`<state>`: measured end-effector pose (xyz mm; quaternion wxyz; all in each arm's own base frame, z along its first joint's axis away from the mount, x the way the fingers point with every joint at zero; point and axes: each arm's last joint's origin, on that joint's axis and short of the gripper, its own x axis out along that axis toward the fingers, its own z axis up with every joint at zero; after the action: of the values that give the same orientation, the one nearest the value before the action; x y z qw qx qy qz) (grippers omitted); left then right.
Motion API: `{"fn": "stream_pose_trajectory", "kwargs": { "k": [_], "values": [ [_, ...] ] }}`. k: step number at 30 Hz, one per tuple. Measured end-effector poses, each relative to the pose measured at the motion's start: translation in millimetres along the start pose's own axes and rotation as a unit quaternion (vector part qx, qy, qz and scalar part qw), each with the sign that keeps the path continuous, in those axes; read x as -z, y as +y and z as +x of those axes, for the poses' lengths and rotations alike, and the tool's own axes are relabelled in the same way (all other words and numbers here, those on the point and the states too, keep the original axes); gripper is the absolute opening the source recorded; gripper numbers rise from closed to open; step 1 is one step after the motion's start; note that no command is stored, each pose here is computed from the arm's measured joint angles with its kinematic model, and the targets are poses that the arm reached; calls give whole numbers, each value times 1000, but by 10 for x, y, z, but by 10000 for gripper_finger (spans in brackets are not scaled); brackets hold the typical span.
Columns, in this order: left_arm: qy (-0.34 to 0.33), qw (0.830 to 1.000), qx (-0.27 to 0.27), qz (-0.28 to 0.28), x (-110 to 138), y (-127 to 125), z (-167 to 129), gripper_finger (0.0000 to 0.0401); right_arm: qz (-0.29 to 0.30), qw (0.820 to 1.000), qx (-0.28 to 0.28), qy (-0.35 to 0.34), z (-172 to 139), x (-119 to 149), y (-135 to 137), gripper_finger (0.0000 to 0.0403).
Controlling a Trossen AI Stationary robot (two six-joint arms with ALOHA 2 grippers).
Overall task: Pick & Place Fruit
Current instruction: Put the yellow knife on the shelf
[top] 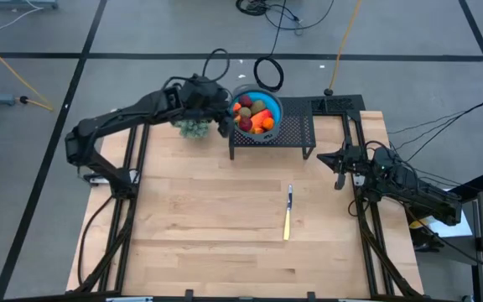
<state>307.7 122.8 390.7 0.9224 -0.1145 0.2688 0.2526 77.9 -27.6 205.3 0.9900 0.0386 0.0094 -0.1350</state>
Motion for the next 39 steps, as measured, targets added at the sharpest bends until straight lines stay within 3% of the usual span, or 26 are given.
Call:
{"fn": "stream_pose_trajectory", "kwargs": {
  "k": [8,23,28,33,39],
  "values": [
    [6,999,36,-2,45,-222,-152,160,0,1000,1,0,0,0,0,0],
    [6,998,54,4,124,-552,-223,10,17,1000,0,0,0,0,0,0],
    [4,998,59,14,151,-655,-254,14,76,997,0,0,0,0,0,0],
    [1,997,71,21,192,-750,-259,16,75,997,-14,2,0,1,8,0],
    [-33,994,99,12,438,-858,-82,7,76,997,-14,3,0,2,8,0]
  ]
}}
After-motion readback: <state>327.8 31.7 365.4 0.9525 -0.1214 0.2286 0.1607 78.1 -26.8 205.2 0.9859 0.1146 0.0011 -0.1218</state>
